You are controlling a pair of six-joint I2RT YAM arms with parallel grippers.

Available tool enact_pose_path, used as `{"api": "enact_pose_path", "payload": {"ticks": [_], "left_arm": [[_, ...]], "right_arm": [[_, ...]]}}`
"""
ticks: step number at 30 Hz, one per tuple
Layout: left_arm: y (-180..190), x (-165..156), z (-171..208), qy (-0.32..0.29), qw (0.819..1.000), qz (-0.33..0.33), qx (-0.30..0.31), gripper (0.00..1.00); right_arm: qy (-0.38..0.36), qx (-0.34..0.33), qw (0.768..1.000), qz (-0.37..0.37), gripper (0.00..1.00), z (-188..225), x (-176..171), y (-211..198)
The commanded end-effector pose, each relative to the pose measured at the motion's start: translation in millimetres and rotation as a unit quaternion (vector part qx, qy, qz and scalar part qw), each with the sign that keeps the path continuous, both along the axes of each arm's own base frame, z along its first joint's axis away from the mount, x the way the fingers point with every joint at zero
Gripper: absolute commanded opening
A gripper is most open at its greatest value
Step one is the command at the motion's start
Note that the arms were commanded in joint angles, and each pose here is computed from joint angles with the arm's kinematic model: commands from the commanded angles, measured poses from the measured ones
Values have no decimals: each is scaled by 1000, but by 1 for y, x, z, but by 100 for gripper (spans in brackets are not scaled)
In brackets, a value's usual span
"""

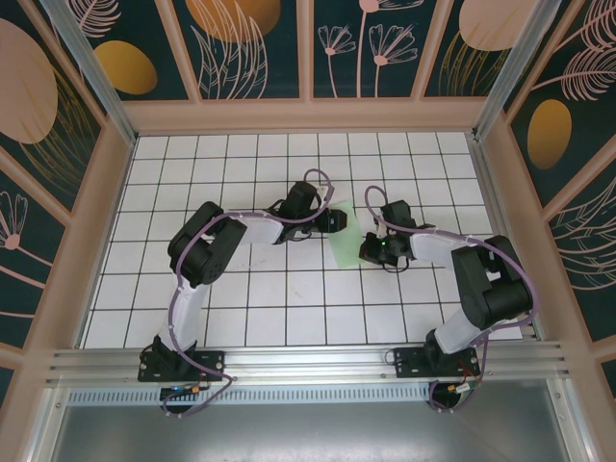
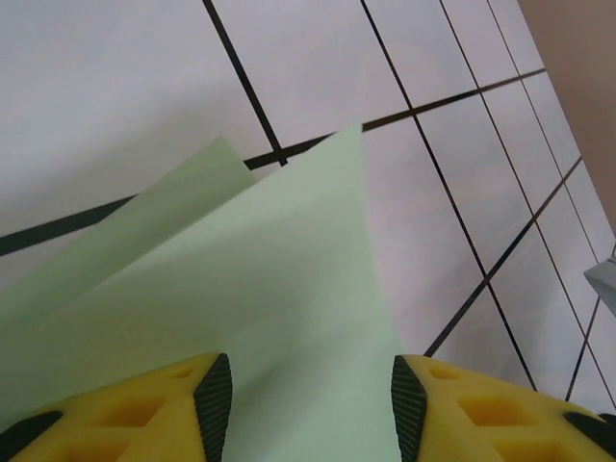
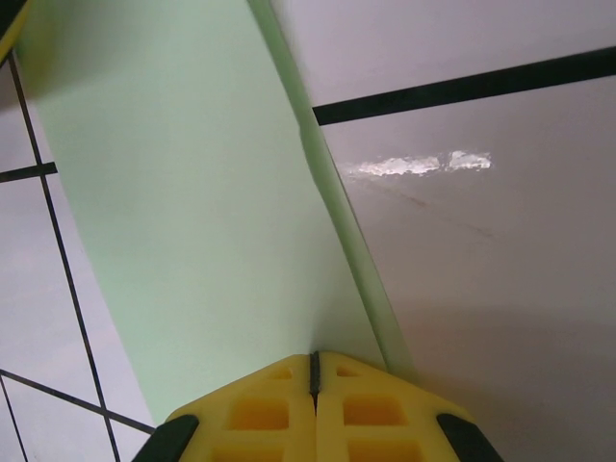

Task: Fold a paper plane with a square sheet of paper (fold left side to right side)
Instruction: First fold the square sheet of paper in half at the center of the table.

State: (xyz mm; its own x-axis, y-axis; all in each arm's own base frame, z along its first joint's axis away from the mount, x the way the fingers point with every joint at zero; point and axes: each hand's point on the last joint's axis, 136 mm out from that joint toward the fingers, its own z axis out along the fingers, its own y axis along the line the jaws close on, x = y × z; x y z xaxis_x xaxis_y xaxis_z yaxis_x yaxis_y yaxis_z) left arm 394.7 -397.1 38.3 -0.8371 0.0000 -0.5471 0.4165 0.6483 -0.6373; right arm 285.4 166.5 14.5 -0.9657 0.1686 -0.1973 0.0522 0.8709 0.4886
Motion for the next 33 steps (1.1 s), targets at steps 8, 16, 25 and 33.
{"api": "enact_pose_path", "payload": {"ticks": [8,16,25,33], "left_arm": [[37,24,-37,-2,995,64,77,53],[51,41,-47,0,987,81,136,55],[66,63,-55,4,981,99,164,57],[77,91,-30,-13,981,106,160,60]], "right_arm": [[57,-83,995,-13,8,-34,-25,-30],[58,-85,995,-12,7,-35,-26,-31],[59,-83,995,-11,7,-36,-28,-31],[55,-66,996,-8,7,-33,-28,-26]]}}
